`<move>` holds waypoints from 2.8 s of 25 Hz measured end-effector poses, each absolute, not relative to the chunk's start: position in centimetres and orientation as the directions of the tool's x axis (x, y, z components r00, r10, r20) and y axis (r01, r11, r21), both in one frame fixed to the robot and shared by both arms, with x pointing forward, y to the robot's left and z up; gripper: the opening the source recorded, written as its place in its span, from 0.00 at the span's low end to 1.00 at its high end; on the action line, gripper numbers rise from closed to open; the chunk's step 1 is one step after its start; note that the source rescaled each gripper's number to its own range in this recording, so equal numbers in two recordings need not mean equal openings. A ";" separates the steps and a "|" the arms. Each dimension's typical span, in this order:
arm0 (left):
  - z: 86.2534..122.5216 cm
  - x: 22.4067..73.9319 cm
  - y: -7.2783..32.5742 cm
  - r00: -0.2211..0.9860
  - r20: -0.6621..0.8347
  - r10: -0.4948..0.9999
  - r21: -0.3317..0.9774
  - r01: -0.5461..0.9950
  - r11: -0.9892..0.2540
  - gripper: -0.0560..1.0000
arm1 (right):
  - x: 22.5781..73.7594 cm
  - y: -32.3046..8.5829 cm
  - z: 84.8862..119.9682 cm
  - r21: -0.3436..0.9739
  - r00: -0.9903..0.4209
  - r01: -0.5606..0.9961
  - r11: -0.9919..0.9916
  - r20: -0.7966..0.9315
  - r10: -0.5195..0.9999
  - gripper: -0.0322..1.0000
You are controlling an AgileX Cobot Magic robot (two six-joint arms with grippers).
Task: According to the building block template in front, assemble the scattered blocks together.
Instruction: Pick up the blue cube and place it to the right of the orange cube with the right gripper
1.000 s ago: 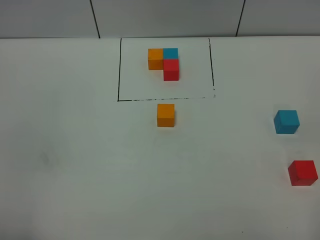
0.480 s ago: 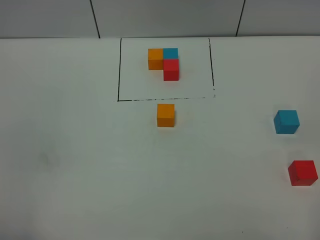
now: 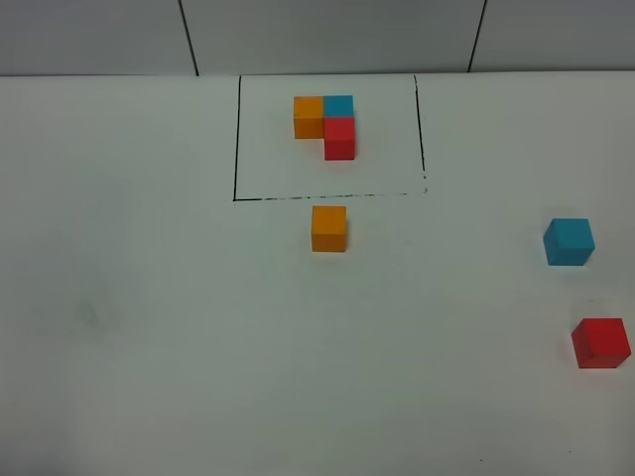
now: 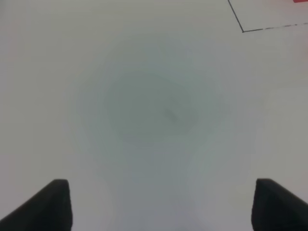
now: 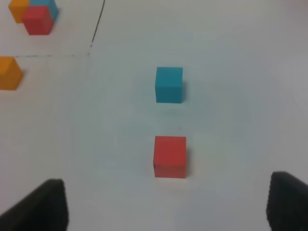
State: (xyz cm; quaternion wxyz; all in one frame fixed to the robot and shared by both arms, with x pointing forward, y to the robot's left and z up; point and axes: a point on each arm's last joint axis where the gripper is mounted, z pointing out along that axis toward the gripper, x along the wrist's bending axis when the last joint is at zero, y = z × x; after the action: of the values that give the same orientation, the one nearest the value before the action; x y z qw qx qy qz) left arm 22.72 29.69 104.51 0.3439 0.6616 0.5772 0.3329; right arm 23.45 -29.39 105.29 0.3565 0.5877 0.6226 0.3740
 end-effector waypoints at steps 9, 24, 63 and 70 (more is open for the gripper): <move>104.5 22.7 29.7 0.112 0.043 0.993 0.839 0.535 -0.096 0.74 | 23.4 -29.4 105.3 0.885 -0.056 0.465 0.029 -0.003 0.998 0.70; 104.5 22.7 29.7 0.112 0.043 0.993 0.839 0.535 -0.096 0.74 | 23.4 -29.4 105.3 0.885 -0.057 0.465 0.028 -0.002 0.998 0.70; 104.5 22.7 29.7 0.112 0.043 0.993 0.839 0.535 -0.097 0.74 | 25.2 -29.4 105.7 0.843 -0.046 0.537 0.005 0.024 0.999 0.73; 104.5 22.7 29.7 0.112 0.043 0.993 0.839 0.535 -0.097 0.74 | 32.2 -30.0 106.9 0.667 -0.023 0.744 0.042 -0.037 0.999 0.96</move>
State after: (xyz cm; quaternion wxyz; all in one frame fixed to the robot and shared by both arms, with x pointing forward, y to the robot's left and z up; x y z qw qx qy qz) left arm 22.72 29.69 104.51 0.3438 0.6616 0.5775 0.3325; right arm 32.19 -29.98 106.94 0.2623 0.6479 0.6725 0.2433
